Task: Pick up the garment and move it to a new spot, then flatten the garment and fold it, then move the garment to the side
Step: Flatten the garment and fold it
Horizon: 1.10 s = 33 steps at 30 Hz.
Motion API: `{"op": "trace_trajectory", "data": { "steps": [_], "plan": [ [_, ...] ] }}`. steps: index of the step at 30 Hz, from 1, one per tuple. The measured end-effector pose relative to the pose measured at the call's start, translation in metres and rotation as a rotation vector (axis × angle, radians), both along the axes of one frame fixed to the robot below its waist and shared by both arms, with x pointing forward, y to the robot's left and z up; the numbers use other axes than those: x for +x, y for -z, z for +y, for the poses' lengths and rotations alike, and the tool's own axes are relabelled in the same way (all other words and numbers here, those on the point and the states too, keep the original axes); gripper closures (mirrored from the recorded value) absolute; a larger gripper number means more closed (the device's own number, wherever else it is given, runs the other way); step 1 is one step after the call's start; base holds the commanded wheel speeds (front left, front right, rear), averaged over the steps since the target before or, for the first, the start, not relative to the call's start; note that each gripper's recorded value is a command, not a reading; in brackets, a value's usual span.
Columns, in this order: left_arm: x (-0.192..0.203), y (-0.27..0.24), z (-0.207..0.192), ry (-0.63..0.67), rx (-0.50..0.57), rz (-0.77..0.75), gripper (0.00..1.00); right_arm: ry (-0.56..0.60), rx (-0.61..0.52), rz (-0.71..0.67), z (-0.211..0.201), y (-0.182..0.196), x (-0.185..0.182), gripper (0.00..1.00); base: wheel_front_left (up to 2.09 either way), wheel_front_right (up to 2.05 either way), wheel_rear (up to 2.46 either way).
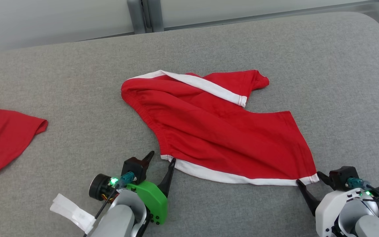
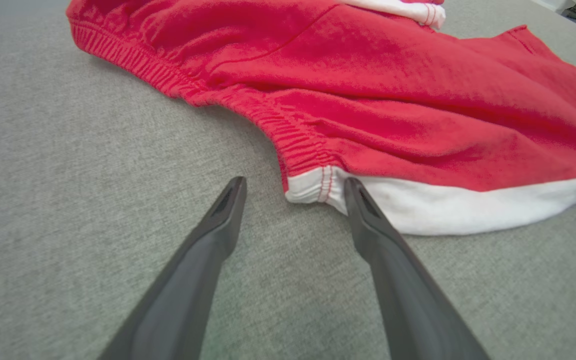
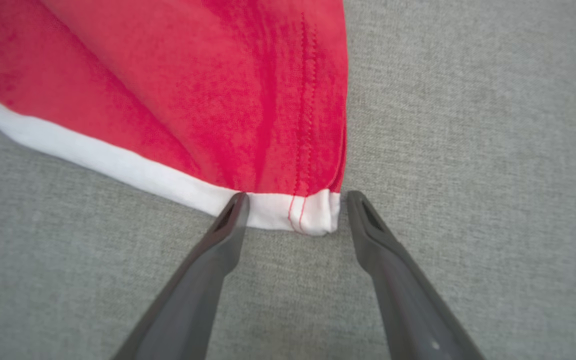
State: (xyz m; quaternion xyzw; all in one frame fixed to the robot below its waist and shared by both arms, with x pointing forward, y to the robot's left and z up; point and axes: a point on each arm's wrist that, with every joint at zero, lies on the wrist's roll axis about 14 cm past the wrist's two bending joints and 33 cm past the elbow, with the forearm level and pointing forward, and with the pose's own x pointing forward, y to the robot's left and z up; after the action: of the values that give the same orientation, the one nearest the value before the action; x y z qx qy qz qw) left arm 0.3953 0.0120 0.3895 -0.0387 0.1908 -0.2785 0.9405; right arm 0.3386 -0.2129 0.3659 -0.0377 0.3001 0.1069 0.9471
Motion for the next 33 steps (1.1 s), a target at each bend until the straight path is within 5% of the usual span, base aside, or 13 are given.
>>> {"op": "trace_trajectory", "data": {
  "steps": [3, 4, 5, 7, 8, 9, 11, 17, 23, 25, 26, 28, 33],
  "plan": [
    [0.001, 0.002, -0.003, 0.009, -0.009, 0.015, 0.07, 0.0, 0.004, 0.0, 0.001, 0.0, 0.001, 0.0, 0.0, 0.0, 0.0],
    [0.002, 0.001, -0.005, 0.015, -0.012, 0.008, 0.21, 0.0, 0.005, 0.001, 0.001, 0.0, 0.001, 0.0, 0.0, 0.0, 0.0],
    [0.002, 0.001, -0.007, 0.021, -0.013, 0.008, 0.5, 0.001, 0.007, 0.001, 0.001, 0.0, 0.001, 0.0, 0.0, 0.0, 0.0],
    [0.001, 0.003, -0.009, 0.032, -0.011, 0.012, 0.8, 0.006, 0.011, -0.006, 0.0, -0.001, 0.002, 0.0, 0.0, 0.0, 0.0],
    [0.0, 0.004, -0.01, 0.037, -0.009, 0.015, 1.0, 0.008, 0.016, -0.004, 0.001, -0.001, 0.001, 0.38, 0.0, 0.0, 0.0],
    [-0.001, 0.005, -0.011, 0.043, -0.006, 0.018, 1.0, 0.01, 0.018, -0.005, 0.001, -0.001, 0.001, 0.66, 0.0, 0.0, 0.0],
    [-0.003, 0.006, -0.013, 0.053, -0.007, 0.022, 1.0, 0.004, 0.031, -0.008, 0.005, -0.002, 0.001, 1.0, 0.0, 0.0, 0.0],
    [-0.002, -0.004, -0.013, 0.041, -0.04, 0.004, 1.0, 0.03, 0.099, -0.067, 0.009, -0.017, 0.008, 1.0, 0.0, 0.0, 0.0],
    [-0.015, -0.043, -0.023, 0.079, -0.167, -0.025, 1.0, 0.113, 0.307, -0.284, 0.004, -0.088, 0.027, 1.0, 0.0, 0.0, 0.0],
    [-0.021, -0.079, -0.028, 0.155, -0.205, -0.091, 1.0, 0.112, 0.425, -0.401, 0.007, -0.132, 0.032, 1.0, 0.0, 0.0, 0.0],
    [-0.027, -0.125, -0.027, 0.207, -0.278, -0.158, 1.0, 0.091, 0.526, -0.53, 0.008, -0.182, 0.037, 1.0, 0.0, 0.0, 0.0],
    [-0.037, -0.19, -0.024, 0.288, -0.356, -0.258, 1.0, 0.059, 0.566, -0.676, -0.004, -0.237, 0.037, 1.0, 0.0, 0.0, 0.0],
    [-0.034, -0.274, -0.013, 0.371, -0.415, -0.368, 1.0, -0.025, 0.594, -0.821, -0.008, -0.304, 0.042, 1.0, 0.0, 0.0, 0.0]
  ]
}}
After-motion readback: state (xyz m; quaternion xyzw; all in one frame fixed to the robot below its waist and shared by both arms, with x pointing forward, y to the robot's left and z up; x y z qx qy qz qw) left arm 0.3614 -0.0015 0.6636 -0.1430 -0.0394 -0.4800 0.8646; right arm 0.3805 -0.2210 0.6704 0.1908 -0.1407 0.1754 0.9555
